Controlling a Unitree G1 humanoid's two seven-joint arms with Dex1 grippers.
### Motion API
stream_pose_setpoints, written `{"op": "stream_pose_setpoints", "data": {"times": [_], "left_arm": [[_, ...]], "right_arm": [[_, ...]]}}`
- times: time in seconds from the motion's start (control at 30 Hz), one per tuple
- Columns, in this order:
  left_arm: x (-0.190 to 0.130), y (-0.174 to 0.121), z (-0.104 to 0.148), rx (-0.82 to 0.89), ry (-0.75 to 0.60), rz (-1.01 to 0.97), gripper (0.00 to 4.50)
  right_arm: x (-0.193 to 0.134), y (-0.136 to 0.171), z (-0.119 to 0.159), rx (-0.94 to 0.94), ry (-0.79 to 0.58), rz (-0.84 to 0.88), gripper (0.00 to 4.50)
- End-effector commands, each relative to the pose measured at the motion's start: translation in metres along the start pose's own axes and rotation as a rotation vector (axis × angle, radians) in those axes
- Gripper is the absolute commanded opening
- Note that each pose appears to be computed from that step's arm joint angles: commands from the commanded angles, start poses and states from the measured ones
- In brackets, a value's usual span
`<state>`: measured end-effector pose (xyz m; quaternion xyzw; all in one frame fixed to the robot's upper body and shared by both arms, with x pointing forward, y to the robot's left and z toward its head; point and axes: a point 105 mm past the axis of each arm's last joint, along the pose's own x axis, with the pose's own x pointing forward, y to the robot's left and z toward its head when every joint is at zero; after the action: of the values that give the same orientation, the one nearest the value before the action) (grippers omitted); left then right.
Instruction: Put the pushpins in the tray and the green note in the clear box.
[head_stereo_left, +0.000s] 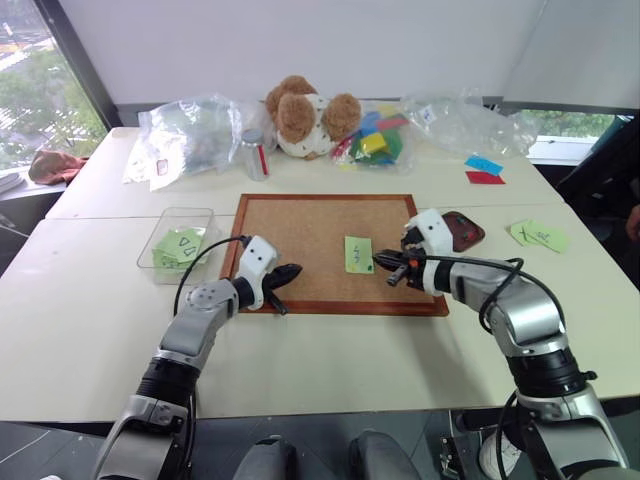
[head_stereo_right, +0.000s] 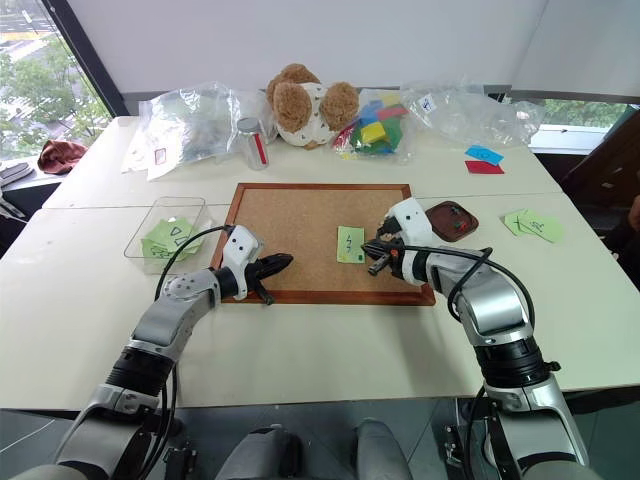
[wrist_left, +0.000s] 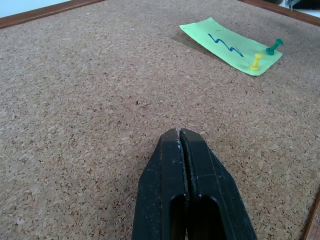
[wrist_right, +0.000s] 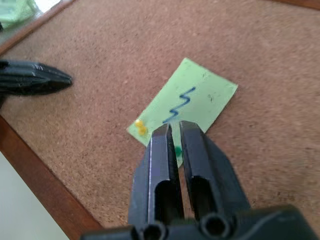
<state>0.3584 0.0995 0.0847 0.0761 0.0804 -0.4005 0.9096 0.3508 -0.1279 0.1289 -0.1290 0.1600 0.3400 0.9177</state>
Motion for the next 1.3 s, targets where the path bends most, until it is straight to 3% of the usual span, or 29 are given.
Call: {"op": "stream_pose_setpoints", "data": {"times": [0.03,0.13,0.17,0.23,0.4,0.8,0.9,1.07,1.3], "left_arm": [[-0.005,-0.002,-0.03,-0.038,0.108,0.001,0.0],[-0.005,-0.002,-0.031,-0.039,0.109,0.002,0.0],[-0.006,-0.002,-0.031,-0.039,0.109,0.002,0.0],[-0.006,-0.003,-0.031,-0.04,0.109,0.002,0.0],[-0.006,-0.004,-0.032,-0.044,0.11,0.002,0.0],[-0.006,-0.005,-0.032,-0.042,0.11,-0.002,0.0],[-0.006,-0.005,-0.032,-0.042,0.112,-0.001,0.0],[-0.007,-0.004,-0.033,-0.042,0.114,0.001,0.0],[-0.006,-0.006,-0.036,-0.046,0.123,-0.008,0.0]], "right_arm": [[0.003,0.004,0.01,-0.034,-0.041,0.006,0.06],[0.006,0.004,0.005,-0.046,-0.029,0.008,0.06],[0.007,0.004,0.006,-0.049,-0.03,0.009,0.29],[0.005,0.003,0.011,-0.052,-0.047,0.01,0.91],[0.004,0.003,0.018,-0.053,-0.057,0.012,3.42],[0.012,-0.004,-0.007,-0.02,0.0,-0.003,3.42],[0.013,-0.005,-0.008,-0.017,-0.004,-0.005,2.61],[0.013,-0.006,-0.004,-0.025,-0.015,-0.005,0.12],[0.0,-0.006,0.018,-0.05,-0.065,-0.006,0.05]]}}
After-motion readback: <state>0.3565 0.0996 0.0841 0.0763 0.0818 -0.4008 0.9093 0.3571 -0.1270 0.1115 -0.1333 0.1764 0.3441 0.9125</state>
